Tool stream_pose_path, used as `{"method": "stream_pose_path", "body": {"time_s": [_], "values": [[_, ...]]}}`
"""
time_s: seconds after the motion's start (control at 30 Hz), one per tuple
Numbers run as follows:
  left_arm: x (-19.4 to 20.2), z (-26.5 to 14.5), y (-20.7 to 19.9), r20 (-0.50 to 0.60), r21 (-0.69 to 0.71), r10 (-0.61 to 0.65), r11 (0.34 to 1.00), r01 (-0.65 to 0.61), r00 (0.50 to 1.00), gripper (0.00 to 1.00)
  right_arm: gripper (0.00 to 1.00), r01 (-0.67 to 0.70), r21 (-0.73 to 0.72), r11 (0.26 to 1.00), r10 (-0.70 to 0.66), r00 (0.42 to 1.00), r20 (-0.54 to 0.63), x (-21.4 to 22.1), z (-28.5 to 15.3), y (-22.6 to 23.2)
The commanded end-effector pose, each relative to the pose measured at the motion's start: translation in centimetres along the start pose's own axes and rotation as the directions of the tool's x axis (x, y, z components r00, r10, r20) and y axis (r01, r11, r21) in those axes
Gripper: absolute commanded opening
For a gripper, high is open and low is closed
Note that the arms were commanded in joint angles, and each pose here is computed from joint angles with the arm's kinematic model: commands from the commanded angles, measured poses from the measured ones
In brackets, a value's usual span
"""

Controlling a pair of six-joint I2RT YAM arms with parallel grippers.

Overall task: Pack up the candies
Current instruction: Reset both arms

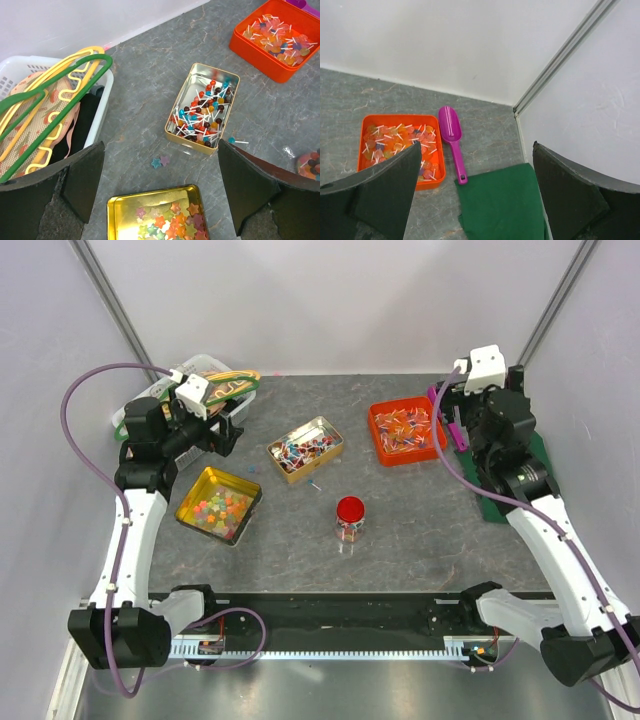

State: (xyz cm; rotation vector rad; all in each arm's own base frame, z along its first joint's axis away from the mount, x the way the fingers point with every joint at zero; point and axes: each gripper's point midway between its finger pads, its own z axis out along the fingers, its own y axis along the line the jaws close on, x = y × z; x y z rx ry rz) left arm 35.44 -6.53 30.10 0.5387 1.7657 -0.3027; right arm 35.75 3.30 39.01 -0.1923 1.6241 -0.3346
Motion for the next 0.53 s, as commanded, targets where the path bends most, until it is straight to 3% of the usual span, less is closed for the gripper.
{"method": "stream_pose_path", "body": {"time_s": [0.0,0.5], "values": [[-1.3,-0.5,0.0,0.03,-0.004,-0.023,1.0,0.023,0.999,1.0,0.98,-0.032,0.066,0.997,0.027,0.997,0.076,-2.1,-1.5,-2.2],[-3.2,0.0,0.9,0.079,-0.023,-0.023,0.999,0.024,0.997,1.0,0.98,-0.017,0.071,0.997,0.011,0.997,0.082,-1.7,-1.9,-2.4]]}}
